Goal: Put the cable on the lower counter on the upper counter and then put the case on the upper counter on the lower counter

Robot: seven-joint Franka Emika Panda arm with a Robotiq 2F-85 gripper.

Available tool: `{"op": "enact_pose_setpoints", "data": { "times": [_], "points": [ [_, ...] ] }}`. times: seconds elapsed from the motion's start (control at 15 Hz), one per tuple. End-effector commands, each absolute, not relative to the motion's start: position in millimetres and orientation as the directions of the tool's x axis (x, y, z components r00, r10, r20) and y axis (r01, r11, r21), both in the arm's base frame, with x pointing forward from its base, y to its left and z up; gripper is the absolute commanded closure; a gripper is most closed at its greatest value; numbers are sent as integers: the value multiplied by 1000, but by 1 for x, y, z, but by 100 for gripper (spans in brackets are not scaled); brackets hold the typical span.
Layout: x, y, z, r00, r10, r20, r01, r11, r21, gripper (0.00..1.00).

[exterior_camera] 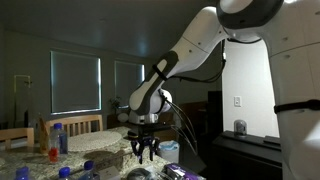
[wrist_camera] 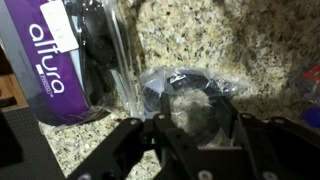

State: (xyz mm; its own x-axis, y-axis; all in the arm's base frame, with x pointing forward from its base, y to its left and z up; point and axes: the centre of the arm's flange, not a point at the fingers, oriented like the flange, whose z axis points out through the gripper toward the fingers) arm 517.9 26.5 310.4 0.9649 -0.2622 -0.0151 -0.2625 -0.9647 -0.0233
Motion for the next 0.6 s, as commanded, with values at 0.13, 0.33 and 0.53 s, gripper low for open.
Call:
{"op": "enact_pose_setpoints", "data": {
  "times": [0.13, 0.33, 0.53],
  "points": [
    [484, 67, 260, 979, -158, 128, -167, -984, 64, 4],
    [480, 78, 248, 958, -204, 200, -207, -978, -6, 0],
    [491, 81, 252, 916, -268, 299, -263, -963, -58, 0]
  ]
}}
